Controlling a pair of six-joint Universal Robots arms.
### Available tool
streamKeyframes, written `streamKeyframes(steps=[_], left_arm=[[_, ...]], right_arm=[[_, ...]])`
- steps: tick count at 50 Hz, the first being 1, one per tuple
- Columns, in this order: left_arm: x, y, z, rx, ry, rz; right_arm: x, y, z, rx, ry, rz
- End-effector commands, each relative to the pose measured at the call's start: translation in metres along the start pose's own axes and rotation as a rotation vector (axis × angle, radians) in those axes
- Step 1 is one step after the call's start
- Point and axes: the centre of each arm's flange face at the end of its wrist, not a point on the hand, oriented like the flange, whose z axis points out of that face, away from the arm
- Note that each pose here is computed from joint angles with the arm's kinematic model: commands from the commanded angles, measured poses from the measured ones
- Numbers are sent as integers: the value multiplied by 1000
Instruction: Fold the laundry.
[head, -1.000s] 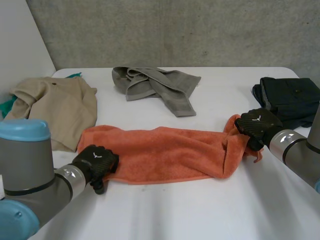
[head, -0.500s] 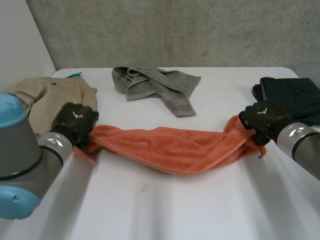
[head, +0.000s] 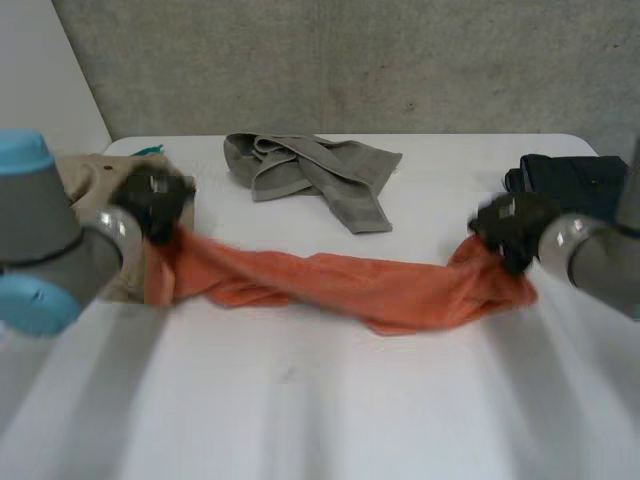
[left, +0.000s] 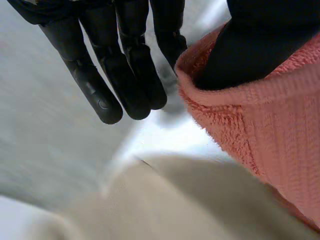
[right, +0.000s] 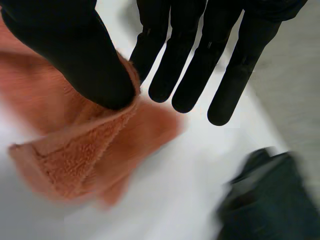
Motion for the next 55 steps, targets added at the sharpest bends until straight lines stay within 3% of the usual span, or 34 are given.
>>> streamKeyframes(steps=[1,3,6,12,19,23,30,38,45,55], left_arm=[[-97,-123,15,532,-308,-13],[-129,-163,-1,709,-396,-58],[-158,-188,-15,845,-481,-171],[-167,-180,-13,825,-491,-272],[-143,-119,7,602,-413,-310],[-112,-73,14,453,-331,-314],[-51,2,14,245,-147,-230],[-4,66,11,83,-4,-134],[4,80,17,59,8,-91],[-8,89,25,8,-93,-88]], right_arm=[[85,-100,14,446,435,156],[109,-128,2,619,550,208],[128,-164,-23,847,650,235],[132,-171,-33,939,706,202],[106,-144,-17,827,614,168],[80,-107,-4,688,498,169],[24,-35,12,432,273,181],[-15,34,18,169,139,140],[-15,46,14,111,123,136],[-7,44,6,96,129,163]])
